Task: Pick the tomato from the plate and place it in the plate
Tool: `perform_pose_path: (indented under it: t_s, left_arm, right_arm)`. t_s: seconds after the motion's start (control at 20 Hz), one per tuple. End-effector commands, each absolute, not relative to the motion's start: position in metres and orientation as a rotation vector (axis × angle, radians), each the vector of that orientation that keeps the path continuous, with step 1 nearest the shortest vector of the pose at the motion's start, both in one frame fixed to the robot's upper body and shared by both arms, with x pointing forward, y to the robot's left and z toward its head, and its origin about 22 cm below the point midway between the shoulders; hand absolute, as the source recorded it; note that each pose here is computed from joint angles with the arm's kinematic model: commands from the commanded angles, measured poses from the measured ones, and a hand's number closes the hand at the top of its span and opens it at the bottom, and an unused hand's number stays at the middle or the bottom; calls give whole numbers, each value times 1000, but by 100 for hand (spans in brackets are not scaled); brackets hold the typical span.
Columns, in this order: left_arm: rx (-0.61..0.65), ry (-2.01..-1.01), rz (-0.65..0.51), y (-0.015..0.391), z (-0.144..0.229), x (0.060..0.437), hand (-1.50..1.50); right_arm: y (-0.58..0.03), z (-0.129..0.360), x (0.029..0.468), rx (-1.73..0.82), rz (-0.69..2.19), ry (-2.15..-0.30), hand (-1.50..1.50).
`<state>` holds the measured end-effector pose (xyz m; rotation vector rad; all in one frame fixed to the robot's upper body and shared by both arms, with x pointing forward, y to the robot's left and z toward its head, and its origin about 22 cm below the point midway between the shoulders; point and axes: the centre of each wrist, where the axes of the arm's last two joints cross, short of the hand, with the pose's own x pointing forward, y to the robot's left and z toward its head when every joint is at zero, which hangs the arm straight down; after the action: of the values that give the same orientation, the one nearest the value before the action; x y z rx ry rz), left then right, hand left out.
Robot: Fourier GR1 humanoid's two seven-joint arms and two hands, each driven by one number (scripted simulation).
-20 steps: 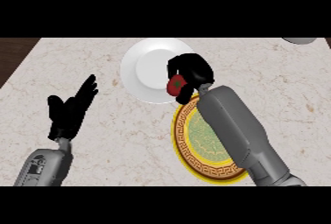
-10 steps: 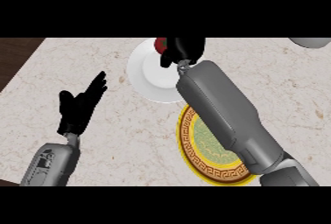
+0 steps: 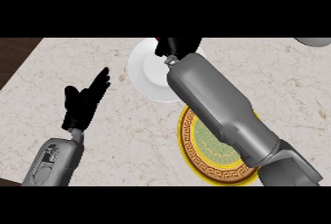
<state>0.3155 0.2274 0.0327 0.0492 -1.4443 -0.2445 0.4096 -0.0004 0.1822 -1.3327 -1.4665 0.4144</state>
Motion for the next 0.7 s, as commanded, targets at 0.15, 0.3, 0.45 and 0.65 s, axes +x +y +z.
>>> perform_pose_path:
  t_s: [0.15,0.3,0.45,0.65]
  left_arm:
    - [76,-1436,-224,240,29,320,0]
    - [84,-1442,-217,245,29,316,0]
    - [70,-1443,-202,242,34,314,0]
    - [83,-1448,-201,250,32,316,0]
  right_arm:
    - [3,163,412,-1358,238,-1334,150]
    - [-5,140,413,-1373,276,-1277,150]
    - [-13,131,419,-1338,341,-1178,150]
    - [-27,112,415,-1127,232,-1133,150]
